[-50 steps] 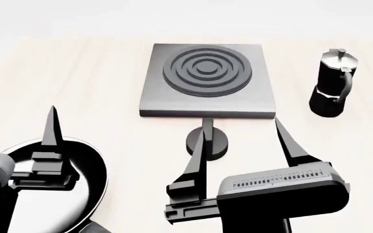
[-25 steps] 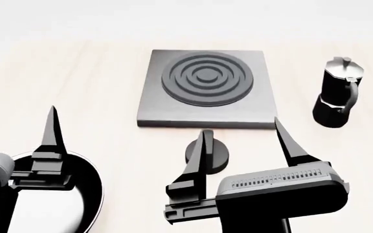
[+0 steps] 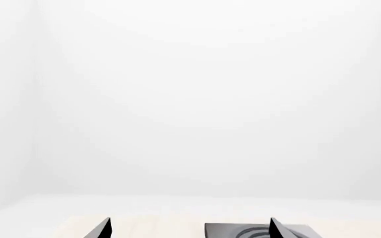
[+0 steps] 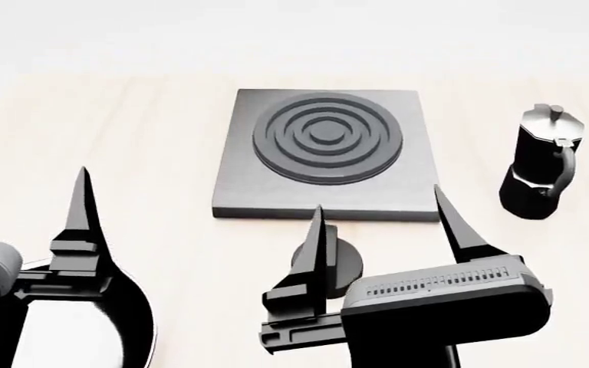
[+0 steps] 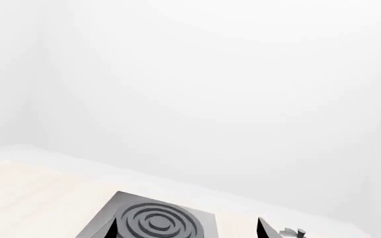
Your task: Turn on the stove.
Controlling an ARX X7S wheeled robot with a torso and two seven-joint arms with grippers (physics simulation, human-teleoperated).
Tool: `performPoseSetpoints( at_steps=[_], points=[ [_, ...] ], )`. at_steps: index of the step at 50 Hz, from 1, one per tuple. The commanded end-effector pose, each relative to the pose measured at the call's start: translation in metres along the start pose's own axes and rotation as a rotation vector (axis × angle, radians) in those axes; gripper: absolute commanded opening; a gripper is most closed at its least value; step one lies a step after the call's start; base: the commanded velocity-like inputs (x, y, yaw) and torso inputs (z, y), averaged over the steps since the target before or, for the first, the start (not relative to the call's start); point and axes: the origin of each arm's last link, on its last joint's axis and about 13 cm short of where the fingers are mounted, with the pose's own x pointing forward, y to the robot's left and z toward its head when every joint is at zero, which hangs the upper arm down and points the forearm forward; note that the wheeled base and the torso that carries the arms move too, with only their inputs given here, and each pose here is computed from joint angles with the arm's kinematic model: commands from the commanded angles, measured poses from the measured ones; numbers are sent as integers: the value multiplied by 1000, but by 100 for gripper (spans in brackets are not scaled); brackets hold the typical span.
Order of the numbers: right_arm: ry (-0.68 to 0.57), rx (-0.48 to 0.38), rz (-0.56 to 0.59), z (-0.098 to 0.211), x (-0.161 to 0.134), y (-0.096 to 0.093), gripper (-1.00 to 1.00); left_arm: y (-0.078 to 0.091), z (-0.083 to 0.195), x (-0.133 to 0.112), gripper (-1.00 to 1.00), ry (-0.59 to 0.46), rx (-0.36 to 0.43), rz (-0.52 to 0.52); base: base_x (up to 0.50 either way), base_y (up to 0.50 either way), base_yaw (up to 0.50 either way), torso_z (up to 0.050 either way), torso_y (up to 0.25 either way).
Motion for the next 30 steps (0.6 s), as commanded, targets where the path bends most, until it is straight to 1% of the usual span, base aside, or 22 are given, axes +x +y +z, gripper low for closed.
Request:
performPoseSetpoints(
  at_steps=[1,30],
  points=[
    [2,1,0,0,0,0,100,0,0,0,100,-1,1,0,109,0,0,0,0],
    [3,3,0,-1,0,1,100,0,-1,0,100,0,2,-2,113,0,0,0,0]
  ],
)
